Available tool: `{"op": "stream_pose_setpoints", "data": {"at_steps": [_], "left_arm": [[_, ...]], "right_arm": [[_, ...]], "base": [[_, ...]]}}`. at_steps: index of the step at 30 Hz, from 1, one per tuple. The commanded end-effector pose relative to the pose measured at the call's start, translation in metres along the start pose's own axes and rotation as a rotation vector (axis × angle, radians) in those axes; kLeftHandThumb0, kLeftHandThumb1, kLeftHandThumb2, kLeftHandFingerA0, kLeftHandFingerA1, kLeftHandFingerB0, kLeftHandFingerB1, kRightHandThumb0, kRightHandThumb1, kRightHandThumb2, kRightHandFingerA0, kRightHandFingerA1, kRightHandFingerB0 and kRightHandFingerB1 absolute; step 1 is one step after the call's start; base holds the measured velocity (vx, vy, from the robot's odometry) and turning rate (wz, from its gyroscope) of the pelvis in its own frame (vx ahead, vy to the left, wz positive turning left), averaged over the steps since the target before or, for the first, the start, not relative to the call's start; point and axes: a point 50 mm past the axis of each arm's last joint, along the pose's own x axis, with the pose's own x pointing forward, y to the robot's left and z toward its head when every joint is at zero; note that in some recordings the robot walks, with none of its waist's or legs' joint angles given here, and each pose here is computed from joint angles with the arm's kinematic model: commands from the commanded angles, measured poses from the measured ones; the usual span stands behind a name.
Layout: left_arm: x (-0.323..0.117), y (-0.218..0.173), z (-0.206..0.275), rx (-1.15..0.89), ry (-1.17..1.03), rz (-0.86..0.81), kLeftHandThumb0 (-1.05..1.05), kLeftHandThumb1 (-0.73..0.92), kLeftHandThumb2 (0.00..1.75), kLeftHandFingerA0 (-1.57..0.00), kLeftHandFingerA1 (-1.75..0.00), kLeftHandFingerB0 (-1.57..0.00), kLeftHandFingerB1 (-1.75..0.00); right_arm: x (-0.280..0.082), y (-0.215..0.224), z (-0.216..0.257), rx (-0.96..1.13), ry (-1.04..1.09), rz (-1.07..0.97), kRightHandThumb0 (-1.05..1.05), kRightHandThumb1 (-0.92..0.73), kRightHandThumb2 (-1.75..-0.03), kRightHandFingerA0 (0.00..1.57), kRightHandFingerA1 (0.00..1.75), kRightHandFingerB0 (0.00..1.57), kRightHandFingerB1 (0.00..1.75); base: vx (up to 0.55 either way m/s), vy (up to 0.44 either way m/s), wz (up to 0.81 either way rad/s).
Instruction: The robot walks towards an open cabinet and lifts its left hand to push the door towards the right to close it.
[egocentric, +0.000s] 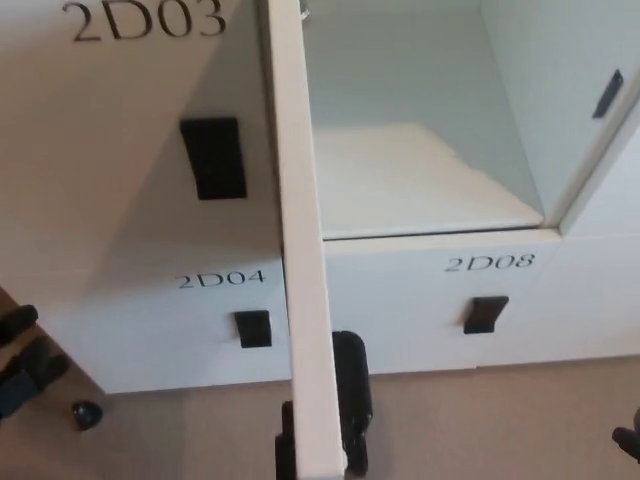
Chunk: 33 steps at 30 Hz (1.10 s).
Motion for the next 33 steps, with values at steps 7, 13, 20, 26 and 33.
{"op": "stream_pose_setpoints", "data": {"at_steps": [7,13,20,26,33], "left_arm": [[0.001,-0.011,0.001,0.063,-0.004,-0.042,-0.29,0.6,0.57,-0.77,-0.55,-0.62,-0.5],[0.001,-0.02,0.002,0.087,-0.017,-0.085,-0.31,0.62,0.57,-0.75,-0.53,-0.62,-0.49],[0.0,-0.026,0.003,0.118,-0.019,-0.12,-0.33,0.64,0.57,-0.74,-0.53,-0.61,-0.49],[-0.002,-0.028,0.002,0.141,-0.028,-0.131,-0.34,0.62,0.57,-0.77,-0.53,-0.62,-0.49],[-0.006,-0.03,-0.001,0.179,-0.056,-0.153,-0.4,0.6,0.59,-0.79,-0.53,-0.63,-0.48]], "right_arm": [[-0.003,-0.009,-0.004,0.025,0.006,-0.051,-0.31,-0.71,-0.61,0.67,0.5,0.47,0.41],[-0.002,-0.009,-0.003,0.004,0.004,-0.06,-0.34,-0.68,-0.59,0.71,0.5,0.52,0.42],[-0.001,-0.007,-0.001,-0.001,0.007,-0.065,-0.31,-0.68,-0.6,0.72,0.5,0.53,0.43],[-0.001,-0.007,-0.001,-0.01,0.008,-0.064,-0.32,-0.69,-0.6,0.7,0.48,0.53,0.43],[-0.001,-0.009,0.0,-0.016,0.007,-0.062,-0.33,-0.68,-0.6,0.71,0.49,0.55,0.43]], "base": [[0.39,-0.19,0.01],[0.13,-0.057,-0.01],[-0.08,0.141,0.04],[0.01,0.003,0.03],[0.03,-0.03,0.09]]}}
